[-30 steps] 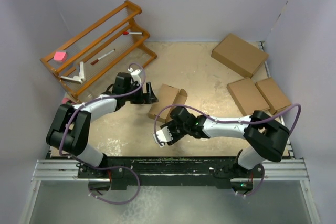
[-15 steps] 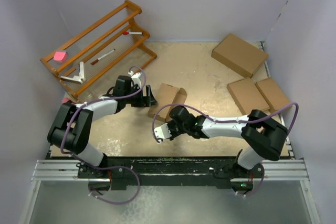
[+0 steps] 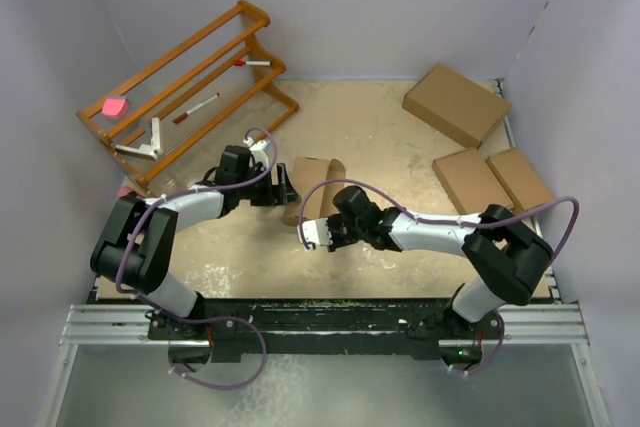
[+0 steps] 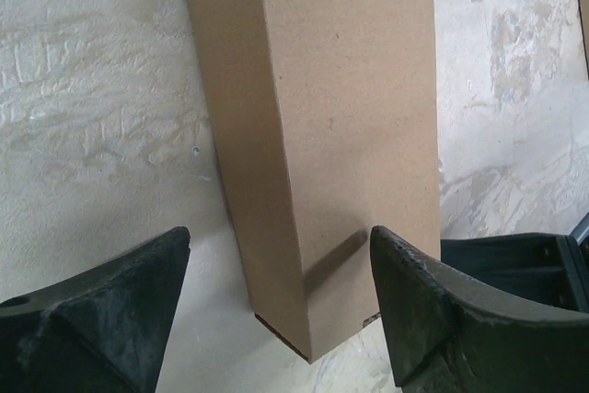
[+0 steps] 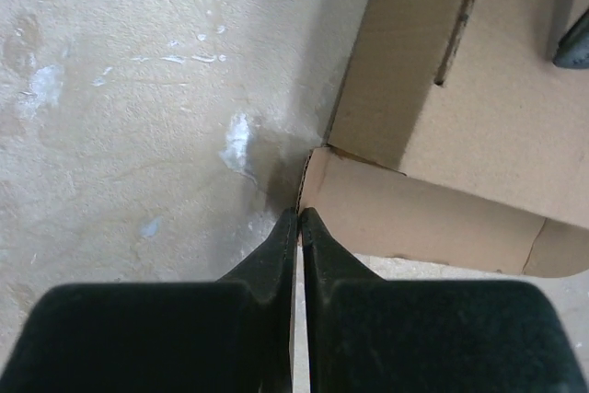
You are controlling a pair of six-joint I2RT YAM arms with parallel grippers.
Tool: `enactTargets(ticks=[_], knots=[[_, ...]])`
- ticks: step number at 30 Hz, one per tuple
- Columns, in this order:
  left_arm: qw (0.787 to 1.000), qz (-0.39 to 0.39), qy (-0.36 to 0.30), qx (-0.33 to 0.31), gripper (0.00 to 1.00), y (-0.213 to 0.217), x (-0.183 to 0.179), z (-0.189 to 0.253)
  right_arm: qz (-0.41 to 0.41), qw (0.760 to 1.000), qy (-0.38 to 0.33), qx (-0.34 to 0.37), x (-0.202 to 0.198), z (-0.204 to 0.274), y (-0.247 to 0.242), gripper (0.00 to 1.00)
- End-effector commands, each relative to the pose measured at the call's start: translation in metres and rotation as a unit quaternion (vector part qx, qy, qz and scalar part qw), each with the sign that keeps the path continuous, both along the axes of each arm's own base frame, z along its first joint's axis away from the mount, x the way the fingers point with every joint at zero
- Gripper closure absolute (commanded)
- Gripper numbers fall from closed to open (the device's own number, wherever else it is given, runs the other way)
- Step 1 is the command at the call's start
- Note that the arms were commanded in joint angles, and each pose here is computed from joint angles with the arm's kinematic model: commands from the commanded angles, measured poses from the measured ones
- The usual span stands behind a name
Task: Fold the paper box
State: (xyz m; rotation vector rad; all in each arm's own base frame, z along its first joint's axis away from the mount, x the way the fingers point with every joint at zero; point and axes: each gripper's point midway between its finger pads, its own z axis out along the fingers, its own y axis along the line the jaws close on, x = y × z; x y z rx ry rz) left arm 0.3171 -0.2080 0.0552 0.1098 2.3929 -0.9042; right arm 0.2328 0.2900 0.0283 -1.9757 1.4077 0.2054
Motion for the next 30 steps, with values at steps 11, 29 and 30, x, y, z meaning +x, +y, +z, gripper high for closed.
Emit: enactTargets(ticks=[11, 29, 30], knots=[[1.000, 0.008, -0.004, -0.028, 0.22, -0.005, 0.001, 0.007, -0.027, 0.995, 0.097, 0.009, -0.004, 0.011, 0.002, 1.00], [1.000, 0.017, 0.010, -0.024, 0.25, -0.003, 0.001, 0.000, -0.093, 0.980, 0.174, 0.013, 0.004, 0.009, -0.001, 1.00], [1.000, 0.016, 0.010, -0.024, 0.25, -0.003, 0.001, 0.000, -0.097, 0.980, 0.175, 0.014, 0.005, 0.009, -0.002, 1.00]])
